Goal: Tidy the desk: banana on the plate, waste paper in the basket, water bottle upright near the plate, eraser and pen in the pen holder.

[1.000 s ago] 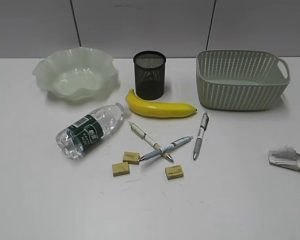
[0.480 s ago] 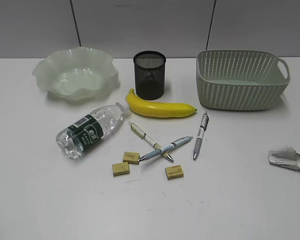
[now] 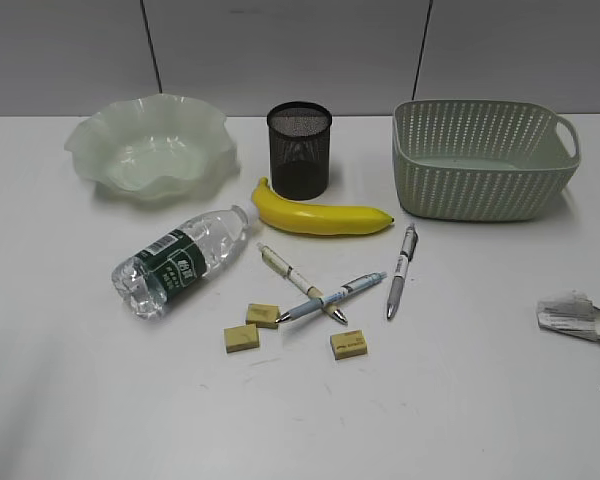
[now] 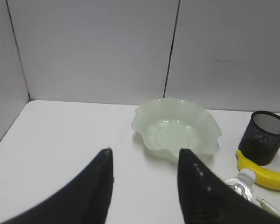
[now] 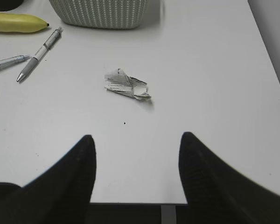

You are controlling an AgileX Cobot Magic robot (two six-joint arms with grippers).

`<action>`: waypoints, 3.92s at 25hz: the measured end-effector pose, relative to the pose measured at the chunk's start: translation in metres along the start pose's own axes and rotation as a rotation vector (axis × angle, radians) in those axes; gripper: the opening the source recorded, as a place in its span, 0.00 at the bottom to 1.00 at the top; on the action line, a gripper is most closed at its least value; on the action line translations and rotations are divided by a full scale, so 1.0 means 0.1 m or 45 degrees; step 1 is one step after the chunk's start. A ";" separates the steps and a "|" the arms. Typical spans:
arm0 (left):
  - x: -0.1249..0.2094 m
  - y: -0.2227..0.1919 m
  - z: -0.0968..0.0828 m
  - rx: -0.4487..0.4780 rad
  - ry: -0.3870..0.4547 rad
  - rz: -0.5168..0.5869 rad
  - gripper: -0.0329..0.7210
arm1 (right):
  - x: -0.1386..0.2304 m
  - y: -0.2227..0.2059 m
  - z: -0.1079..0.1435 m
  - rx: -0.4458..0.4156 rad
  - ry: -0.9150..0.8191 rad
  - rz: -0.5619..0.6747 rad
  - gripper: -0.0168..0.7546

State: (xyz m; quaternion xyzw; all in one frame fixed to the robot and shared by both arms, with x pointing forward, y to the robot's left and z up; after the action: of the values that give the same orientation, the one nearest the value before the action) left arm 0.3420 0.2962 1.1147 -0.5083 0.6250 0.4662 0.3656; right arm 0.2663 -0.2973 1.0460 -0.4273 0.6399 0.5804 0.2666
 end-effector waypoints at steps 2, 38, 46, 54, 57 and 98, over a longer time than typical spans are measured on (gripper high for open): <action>-0.09 -0.22 -0.03 -0.019 -0.009 0.063 0.50 | 0.00 0.00 0.00 0.000 0.000 0.000 0.61; 1.62 -3.32 -2.63 0.807 -1.254 0.990 0.74 | 0.00 0.00 0.00 0.000 0.000 0.000 0.61; 2.13 -3.39 -2.81 0.890 -1.394 0.952 0.74 | 0.00 0.00 0.00 0.000 0.000 0.000 0.61; 2.37 -3.50 -2.77 0.887 -1.403 0.945 0.74 | 0.00 0.00 0.00 0.000 0.000 0.000 0.61; 2.45 -3.54 -2.74 0.881 -1.427 0.954 0.74 | 0.00 0.00 0.00 0.000 0.000 0.000 0.61; 1.06 -2.90 -3.13 0.978 -1.194 0.694 0.47 | 0.00 0.00 0.00 0.000 0.000 0.000 0.61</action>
State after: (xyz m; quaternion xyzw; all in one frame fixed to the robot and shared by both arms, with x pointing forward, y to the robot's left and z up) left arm 0.6076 -0.0478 1.0484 0.0912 0.6277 0.4578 0.6230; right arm 0.2663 -0.2973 1.0460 -0.4273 0.6399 0.5804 0.2666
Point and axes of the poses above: a point on each arm's last joint axis where the gripper is mounted, y pointing back along that axis away from the gripper, z along the wrist's bending axis when the last joint is at zero, x = y × z, the point moved 2 cm from there along -y, pointing out along that axis toward the gripper, and after that the axes turned 11 degrees about y, right-handed, at the moved point
